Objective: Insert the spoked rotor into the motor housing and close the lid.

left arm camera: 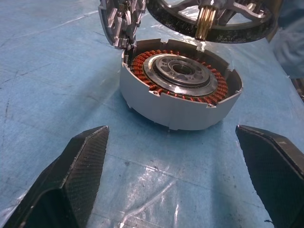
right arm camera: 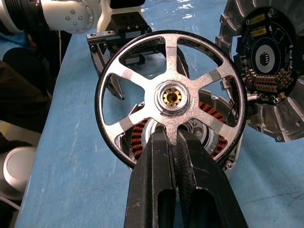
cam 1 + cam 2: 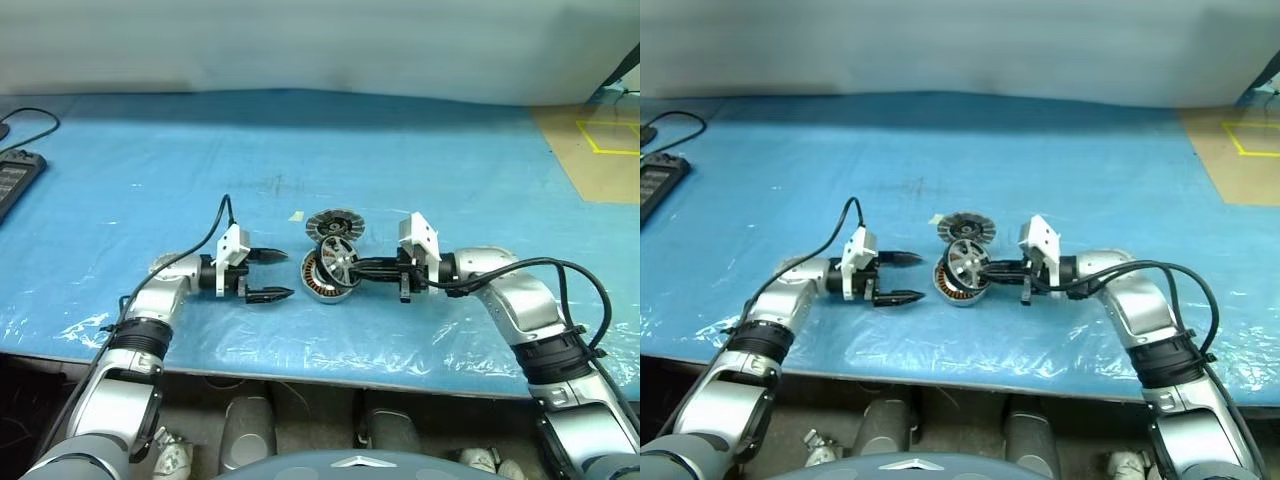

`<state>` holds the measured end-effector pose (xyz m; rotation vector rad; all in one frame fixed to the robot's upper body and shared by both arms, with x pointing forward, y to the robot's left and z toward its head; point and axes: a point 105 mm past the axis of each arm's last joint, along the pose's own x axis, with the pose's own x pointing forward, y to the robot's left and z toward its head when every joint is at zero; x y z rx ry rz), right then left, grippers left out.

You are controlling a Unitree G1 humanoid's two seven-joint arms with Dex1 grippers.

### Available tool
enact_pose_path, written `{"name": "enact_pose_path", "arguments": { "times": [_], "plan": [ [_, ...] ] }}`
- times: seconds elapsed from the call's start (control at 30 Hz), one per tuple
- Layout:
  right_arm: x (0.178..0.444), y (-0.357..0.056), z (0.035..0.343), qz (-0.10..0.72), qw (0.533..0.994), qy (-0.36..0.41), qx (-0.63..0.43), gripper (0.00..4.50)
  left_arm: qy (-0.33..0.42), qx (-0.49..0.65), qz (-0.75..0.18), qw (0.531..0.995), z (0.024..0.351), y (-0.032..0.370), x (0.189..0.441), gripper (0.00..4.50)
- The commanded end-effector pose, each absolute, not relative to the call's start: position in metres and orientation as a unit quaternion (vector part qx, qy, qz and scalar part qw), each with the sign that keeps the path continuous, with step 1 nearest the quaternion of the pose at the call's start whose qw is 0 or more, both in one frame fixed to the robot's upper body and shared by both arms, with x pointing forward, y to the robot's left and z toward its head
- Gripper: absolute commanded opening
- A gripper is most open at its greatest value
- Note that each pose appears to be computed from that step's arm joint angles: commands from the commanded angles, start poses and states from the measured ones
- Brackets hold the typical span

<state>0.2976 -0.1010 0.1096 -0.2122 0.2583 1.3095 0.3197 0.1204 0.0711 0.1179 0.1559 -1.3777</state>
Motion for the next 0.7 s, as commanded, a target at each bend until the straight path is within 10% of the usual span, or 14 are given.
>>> {"name": "enact_pose_path", "arguments": {
  "times": [0.03,0.7],
  "plan": [
    [0.3007,-0.0978,0.1153,0.61,0.777,0.103,-0.116,0.03,0.058,0.064,-0.638,0.765,0.0755,0.1176,0.3182,4.5],
    [0.308,-0.102,0.1077,0.597,0.78,0.116,-0.147,0.03,0.059,0.07,-0.631,0.77,0.0752,0.12,0.321,4.5]
  ]
}}
